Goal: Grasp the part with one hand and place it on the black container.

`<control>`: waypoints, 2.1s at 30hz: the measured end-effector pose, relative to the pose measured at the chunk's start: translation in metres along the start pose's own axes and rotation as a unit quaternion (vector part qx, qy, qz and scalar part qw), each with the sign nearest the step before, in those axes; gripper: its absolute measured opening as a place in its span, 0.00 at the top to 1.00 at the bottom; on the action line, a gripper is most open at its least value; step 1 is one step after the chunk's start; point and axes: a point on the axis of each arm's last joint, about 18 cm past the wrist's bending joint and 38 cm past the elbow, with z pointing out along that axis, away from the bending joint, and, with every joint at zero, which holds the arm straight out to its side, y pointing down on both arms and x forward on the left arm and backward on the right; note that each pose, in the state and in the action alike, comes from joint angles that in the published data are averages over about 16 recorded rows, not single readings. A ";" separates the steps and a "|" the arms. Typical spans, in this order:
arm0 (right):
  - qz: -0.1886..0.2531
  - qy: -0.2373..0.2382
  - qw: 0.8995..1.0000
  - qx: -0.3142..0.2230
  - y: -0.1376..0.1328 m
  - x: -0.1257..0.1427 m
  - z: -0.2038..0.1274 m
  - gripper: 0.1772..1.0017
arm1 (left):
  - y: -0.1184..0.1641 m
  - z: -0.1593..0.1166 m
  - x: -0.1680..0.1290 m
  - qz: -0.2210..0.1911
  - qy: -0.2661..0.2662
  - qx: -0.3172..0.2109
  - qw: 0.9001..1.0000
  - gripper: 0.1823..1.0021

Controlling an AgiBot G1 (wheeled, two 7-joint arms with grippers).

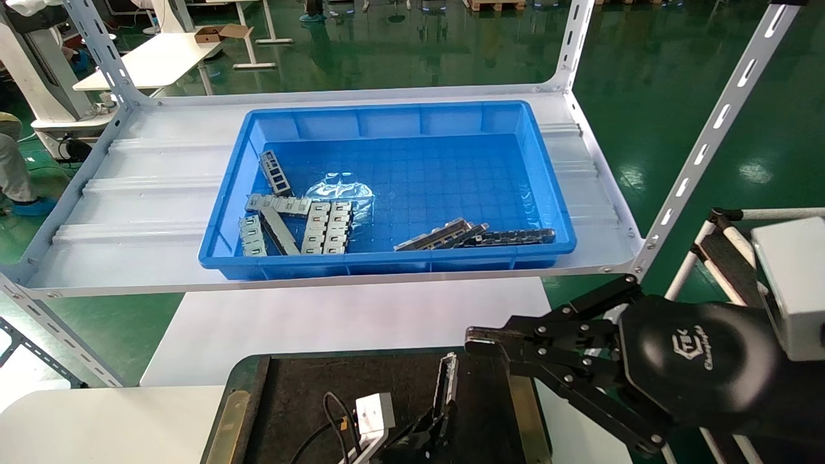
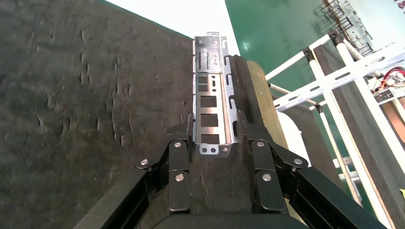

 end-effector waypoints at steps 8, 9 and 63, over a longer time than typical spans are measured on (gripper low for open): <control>0.000 0.000 1.000 0.000 0.000 0.000 0.000 0.98 | 0.004 0.005 0.002 -0.014 -0.024 0.001 1.000 0.78; 0.000 0.000 1.000 0.000 0.000 0.000 0.000 0.98 | 0.004 0.005 0.002 -0.015 -0.026 0.001 1.000 0.78; 0.000 0.000 1.000 0.000 0.000 0.000 0.000 0.30 | -0.034 -0.015 0.008 0.035 0.032 -0.030 0.998 0.19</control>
